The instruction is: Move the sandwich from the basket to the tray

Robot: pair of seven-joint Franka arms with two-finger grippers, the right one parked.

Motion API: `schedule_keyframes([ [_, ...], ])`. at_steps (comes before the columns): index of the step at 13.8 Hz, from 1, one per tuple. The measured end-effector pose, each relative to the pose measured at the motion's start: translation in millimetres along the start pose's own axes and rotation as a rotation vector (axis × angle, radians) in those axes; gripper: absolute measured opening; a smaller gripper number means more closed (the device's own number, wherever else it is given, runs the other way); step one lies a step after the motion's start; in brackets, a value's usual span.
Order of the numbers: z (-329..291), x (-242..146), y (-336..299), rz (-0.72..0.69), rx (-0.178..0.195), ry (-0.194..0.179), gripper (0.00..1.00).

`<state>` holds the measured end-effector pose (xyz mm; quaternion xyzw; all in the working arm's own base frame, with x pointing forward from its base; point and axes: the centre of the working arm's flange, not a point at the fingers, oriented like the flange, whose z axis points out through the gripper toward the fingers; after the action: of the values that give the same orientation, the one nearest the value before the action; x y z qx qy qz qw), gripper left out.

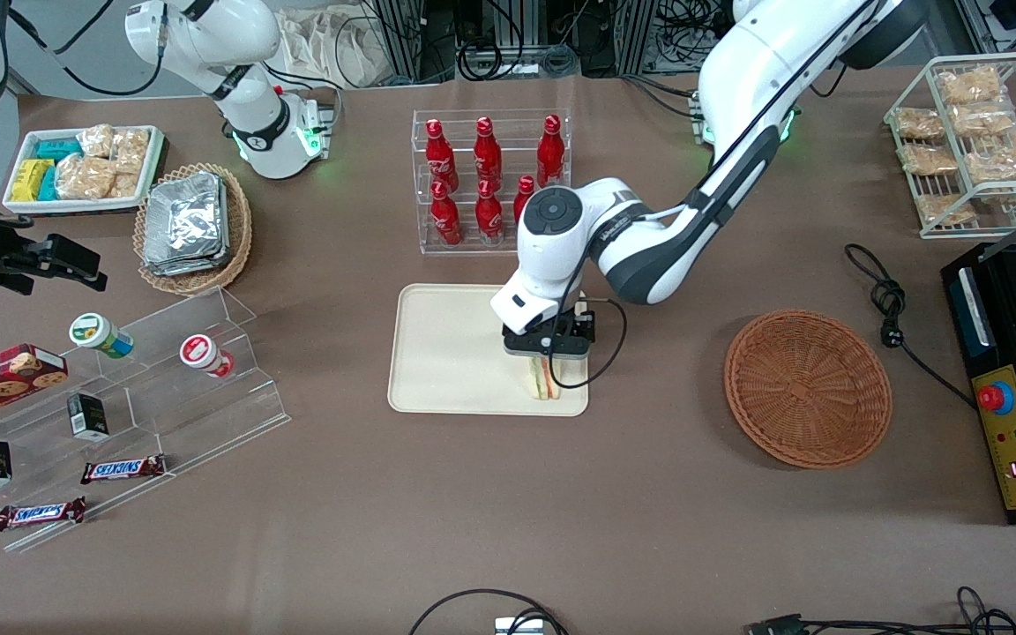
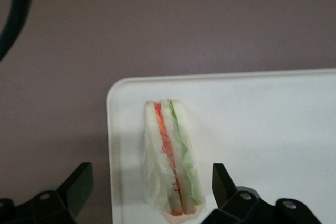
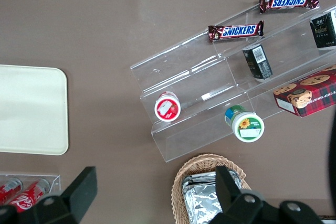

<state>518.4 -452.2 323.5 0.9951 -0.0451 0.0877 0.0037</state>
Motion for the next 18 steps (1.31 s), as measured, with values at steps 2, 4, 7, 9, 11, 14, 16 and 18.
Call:
schedule_keyframes([
  [2, -36.5, 26.4, -33.0, 0.046, -0.015, 0.017, 1.00],
  [4, -72.7, 53.3, -85.6, 0.035, -0.049, -0.016, 1.00],
  [7, -121.1, 83.0, -187.4, 0.034, -0.026, -0.047, 1.00],
  [9, -152.7, 83.1, -247.9, 0.003, 0.023, -0.098, 1.00],
  [11, -180.0, 68.8, -297.3, -0.052, 0.064, -0.141, 1.00],
  [14, -210.7, 41.3, -351.0, -0.056, 0.079, -0.153, 1.00],
  [16, -231.9, 25.0, -365.9, -0.074, 0.054, -0.164, 1.00],
  [18, -251.5, 12.2, -370.0, -0.082, 0.045, -0.174, 1.00],
])
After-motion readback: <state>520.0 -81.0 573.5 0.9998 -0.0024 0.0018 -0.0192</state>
